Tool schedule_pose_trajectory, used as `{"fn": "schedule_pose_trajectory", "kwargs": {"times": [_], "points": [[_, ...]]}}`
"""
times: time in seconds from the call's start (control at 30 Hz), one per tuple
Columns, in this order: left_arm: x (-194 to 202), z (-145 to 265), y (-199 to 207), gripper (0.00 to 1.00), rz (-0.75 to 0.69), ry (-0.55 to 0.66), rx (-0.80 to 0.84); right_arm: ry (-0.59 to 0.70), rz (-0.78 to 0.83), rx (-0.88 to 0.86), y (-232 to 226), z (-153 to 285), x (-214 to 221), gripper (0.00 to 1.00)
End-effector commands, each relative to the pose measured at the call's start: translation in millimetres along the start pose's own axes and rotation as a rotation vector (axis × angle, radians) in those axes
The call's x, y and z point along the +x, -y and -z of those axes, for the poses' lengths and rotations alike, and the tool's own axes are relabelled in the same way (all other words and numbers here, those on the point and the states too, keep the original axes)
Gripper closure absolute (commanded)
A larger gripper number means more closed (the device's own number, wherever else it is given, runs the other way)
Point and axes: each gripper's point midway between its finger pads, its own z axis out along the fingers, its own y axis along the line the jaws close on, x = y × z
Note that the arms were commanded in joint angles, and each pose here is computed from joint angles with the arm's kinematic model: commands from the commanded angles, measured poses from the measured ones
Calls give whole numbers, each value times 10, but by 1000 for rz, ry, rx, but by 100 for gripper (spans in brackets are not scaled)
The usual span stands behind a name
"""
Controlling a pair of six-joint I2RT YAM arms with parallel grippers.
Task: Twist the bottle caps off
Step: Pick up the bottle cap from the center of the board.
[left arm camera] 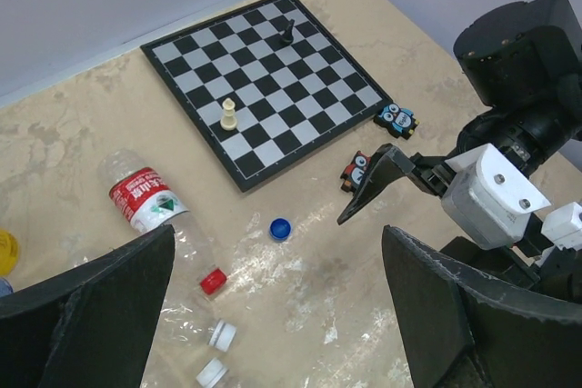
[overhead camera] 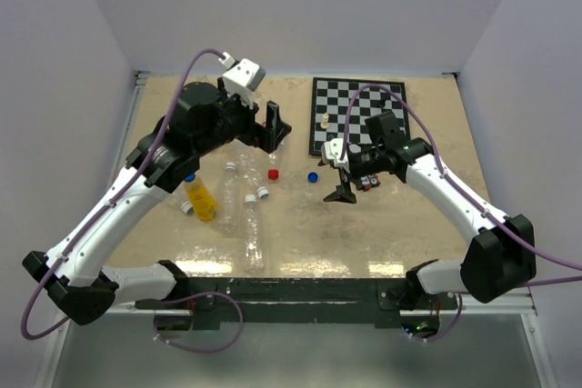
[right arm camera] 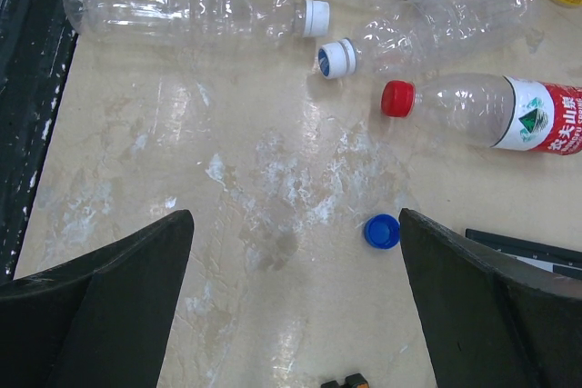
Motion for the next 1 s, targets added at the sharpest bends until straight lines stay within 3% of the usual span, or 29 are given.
{"fn": "schedule_pose_trajectory", "kwargs": {"times": [0.0, 0.47, 0.97], "points": [[-128, -29, 129, 0, -38, 25, 1, 4, 6, 4, -8, 21, -22, 2], [228, -387, 333, 0, -46, -51, 59, 2, 8, 9, 1, 24, -22, 2], [1064, -1006, 234, 0, -38, -200, 47, -4, 5, 14, 8, 30, -16, 2]]}}
